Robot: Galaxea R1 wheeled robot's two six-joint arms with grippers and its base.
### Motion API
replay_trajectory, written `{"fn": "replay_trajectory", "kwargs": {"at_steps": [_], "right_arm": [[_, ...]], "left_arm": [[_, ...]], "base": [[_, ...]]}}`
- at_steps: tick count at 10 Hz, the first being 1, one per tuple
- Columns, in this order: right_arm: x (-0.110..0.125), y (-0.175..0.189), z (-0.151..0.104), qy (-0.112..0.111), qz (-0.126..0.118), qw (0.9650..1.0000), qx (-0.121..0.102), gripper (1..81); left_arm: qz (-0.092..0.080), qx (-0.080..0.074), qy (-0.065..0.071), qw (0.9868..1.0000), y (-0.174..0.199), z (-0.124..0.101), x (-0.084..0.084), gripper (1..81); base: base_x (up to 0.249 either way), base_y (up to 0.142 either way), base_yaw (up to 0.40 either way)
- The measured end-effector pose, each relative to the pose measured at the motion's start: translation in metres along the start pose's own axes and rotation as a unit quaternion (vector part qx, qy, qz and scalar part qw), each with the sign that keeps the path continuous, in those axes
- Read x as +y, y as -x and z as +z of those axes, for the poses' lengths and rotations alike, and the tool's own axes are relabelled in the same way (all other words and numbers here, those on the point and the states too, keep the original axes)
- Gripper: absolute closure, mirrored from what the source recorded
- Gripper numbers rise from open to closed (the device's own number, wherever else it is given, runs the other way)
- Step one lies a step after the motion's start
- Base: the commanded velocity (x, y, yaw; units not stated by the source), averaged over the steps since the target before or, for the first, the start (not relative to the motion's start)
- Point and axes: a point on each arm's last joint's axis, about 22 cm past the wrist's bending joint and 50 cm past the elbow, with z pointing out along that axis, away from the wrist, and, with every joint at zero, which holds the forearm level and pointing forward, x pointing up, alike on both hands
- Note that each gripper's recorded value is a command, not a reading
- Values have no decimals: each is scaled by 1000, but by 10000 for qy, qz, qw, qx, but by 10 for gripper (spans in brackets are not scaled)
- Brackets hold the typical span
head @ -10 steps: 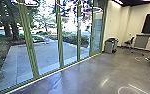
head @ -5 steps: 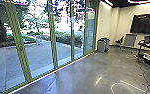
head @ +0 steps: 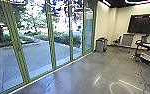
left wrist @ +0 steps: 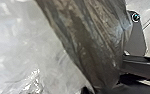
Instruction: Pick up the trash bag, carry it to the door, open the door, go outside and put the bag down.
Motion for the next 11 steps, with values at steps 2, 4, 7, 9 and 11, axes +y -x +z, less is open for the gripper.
{"fn": "replay_trajectory", "kwargs": {"at_steps": [2,4,7,9,11], "right_arm": [[0,0,0,-1,0,10000,2,10],[0,0,0,0,1,10000,0,10],[0,11,1,0,16,10000,-59,10],[0,6,1,1,-1,10000,-30,10],[0,5,1,0,-2,10000,-16,10]], "left_arm": [[0,4,-1,10000,0,0,0,811],[0,4,-1,10000,0,0,0,811],[-21,-73,1,10000,14,1,0,811],[-5,-21,-2,10000,6,0,0,811],[-1,-9,-2,10000,5,0,0,811]], "base": [[0,0,0],[0,0,0],[99,0,0],[125,0,0],[126,0,0]]}}
